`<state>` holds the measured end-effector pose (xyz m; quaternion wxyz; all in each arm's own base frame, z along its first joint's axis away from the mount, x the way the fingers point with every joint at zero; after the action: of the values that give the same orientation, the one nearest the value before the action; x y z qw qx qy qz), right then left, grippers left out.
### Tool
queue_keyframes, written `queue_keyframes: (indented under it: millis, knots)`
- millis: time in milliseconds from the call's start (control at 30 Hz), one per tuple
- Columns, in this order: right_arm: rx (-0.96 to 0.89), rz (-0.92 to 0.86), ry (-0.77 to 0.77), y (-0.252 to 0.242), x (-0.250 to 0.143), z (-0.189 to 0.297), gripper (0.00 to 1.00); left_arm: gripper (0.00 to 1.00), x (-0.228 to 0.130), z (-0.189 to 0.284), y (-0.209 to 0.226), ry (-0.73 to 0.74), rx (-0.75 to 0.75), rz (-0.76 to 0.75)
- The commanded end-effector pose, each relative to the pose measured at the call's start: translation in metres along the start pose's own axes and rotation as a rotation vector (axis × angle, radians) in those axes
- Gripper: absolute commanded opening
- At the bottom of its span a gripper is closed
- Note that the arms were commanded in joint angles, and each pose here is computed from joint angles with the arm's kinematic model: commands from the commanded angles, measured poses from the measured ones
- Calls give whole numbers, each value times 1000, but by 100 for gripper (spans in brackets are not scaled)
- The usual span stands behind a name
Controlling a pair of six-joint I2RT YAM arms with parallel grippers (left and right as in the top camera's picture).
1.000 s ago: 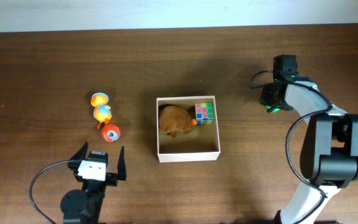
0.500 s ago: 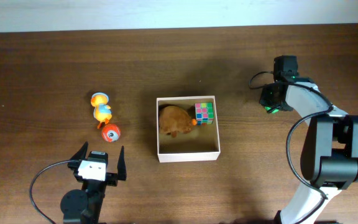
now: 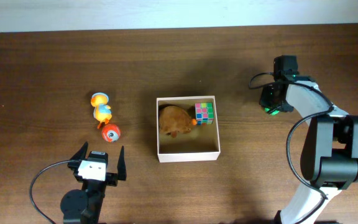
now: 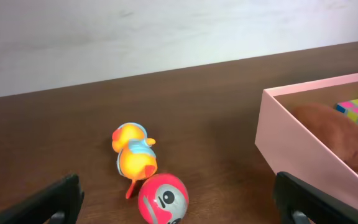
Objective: Pack container
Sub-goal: 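Lower the right gripper and close it on the green ball, then lift the green ball and carry it toward the box's right edge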
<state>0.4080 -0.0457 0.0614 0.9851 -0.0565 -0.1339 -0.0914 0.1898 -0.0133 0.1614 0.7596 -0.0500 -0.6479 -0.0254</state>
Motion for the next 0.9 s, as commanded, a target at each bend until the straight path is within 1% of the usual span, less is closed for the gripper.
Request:
queue_keyframes:
  millis: [0, 300, 367, 433, 500, 633, 700, 733, 800, 867]
  knots:
    - [36, 3, 16, 4, 4, 3, 35, 99, -1, 0, 0, -5, -3, -16]
    - [37, 50, 0, 2, 31, 42, 35, 99, -1, 0, 0, -5, -3, -16]
    - [38, 57, -12, 2, 35, 46, 39, 99, -1, 0, 0, -5, -3, -16]
    - [38, 56, -14, 2, 36, 47, 41, 99, -1, 0, 0, -5, -3, -16]
    - [38, 56, -10, 2, 36, 47, 46, 99, -1, 0, 0, -5, -3, -16]
    - [63, 59, 11, 5, 31, 47, 48, 99, -1, 0, 0, -5, -3, -16]
    - [96, 60, 19, 9, 30, 47, 49, 99, -1, 0, 0, -5, -3, -16]
    - [115, 60, 21, 11, 30, 48, 52, 99, -1, 0, 0, -5, -3, -16]
    - [156, 61, 23, 16, 29, 48, 54, 99, -1, 0, 0, -5, -3, -16]
    - [215, 86, 25, 26, 28, 50, 59, 99, -1, 0, 0, -5, -3, -16]
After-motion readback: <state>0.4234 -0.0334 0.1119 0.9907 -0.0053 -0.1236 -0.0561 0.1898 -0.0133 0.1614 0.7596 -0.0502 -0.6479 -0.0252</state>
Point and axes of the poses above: each gripper's point midway between its finger pads, its own z axis back along the fingers, its own y axis along the line the jaws close on, x = y × z, the point moved 5 cm from there along z, back along the fingers, and after that the axes turned 8 degrees about z, right-handed, at the moved point
